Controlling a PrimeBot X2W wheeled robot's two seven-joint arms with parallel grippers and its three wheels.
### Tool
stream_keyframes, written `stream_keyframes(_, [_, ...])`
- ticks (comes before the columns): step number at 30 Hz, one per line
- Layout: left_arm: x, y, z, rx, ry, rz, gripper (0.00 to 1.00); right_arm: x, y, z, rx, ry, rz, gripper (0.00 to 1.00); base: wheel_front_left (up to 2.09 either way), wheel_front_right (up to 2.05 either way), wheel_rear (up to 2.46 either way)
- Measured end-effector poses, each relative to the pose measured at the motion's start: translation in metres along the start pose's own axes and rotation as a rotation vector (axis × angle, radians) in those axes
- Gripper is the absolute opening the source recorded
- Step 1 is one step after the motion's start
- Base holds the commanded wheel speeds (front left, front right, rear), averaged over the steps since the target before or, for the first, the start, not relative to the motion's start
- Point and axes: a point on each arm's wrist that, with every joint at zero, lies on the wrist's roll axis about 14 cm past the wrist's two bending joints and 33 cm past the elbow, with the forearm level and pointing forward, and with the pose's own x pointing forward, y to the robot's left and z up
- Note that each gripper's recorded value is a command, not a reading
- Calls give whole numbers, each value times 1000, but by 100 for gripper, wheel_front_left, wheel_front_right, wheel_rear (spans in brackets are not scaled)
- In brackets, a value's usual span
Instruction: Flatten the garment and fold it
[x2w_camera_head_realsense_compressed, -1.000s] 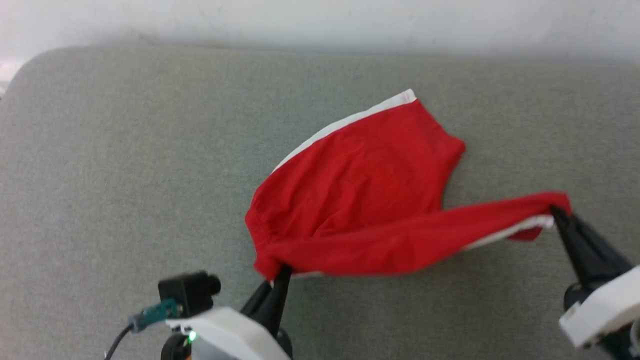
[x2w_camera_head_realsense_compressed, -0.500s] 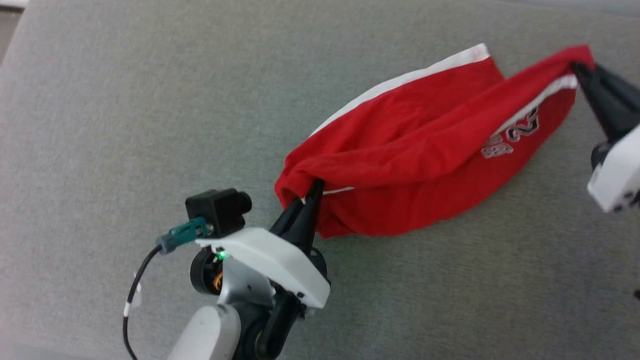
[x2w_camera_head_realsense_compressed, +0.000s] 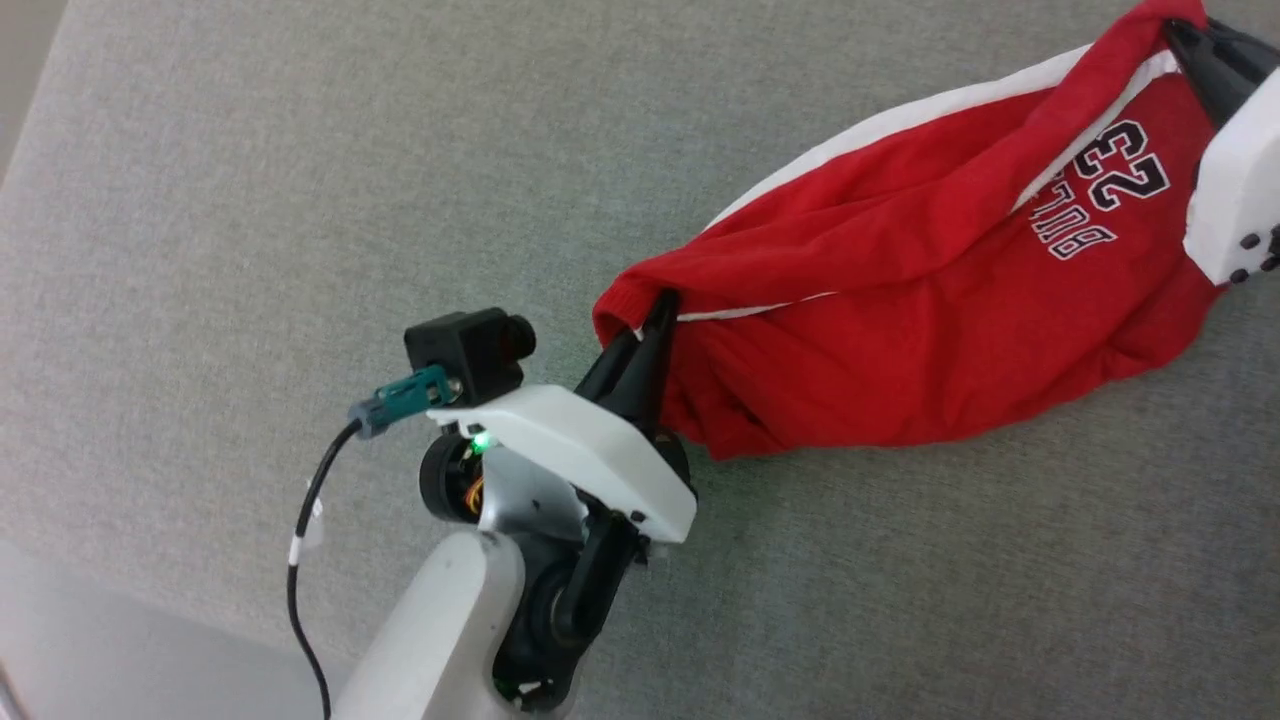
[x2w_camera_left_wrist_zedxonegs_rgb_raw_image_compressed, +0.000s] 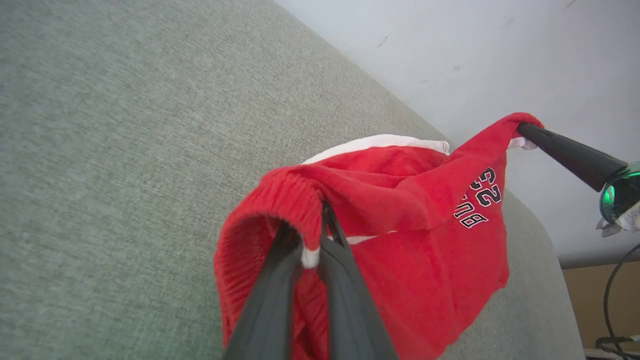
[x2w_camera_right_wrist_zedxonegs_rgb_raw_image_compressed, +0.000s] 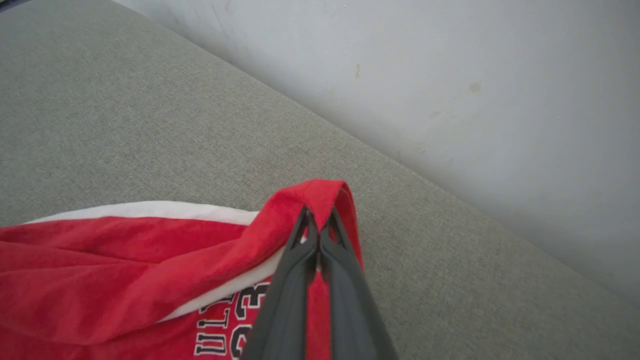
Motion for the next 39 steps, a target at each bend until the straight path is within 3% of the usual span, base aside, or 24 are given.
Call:
stream_keyframes(11, [19,19,-18,-15,58,63,0,30,-4,-34,18,82,7,0,0,0,0])
stream_keyframes(15, [23,19,-22,-20,72,63,21,34,-6,-44,26,107,3,3,0,0,0])
stream_keyframes(18, [25,17,-24,-28,77,55,29,36,-6,-51,27,121,5,9,0,0,0])
stream_keyframes(19, [26,17,-24,-29,79,54,38,36,-5,-54,25,128,7,17,0,0,0])
stream_keyframes(20, [27,16,-24,-31,76,54,100,37,-5,-55,25,131,10,42,0,0,0])
stream_keyframes(21, [27,16,-24,-32,76,54,100,38,-4,-56,29,131,14,81,0,0,0])
stream_keyframes(22, [27,15,-24,-35,73,53,100,38,-4,-57,30,130,15,100,0,0,0])
stream_keyframes(30, [29,7,-16,-38,35,34,100,36,-3,-54,39,125,19,100,0,0,0])
stream_keyframes(39, [3,2,25,-8,-128,13,100,3,-6,-9,99,-14,0,100,0,0,0])
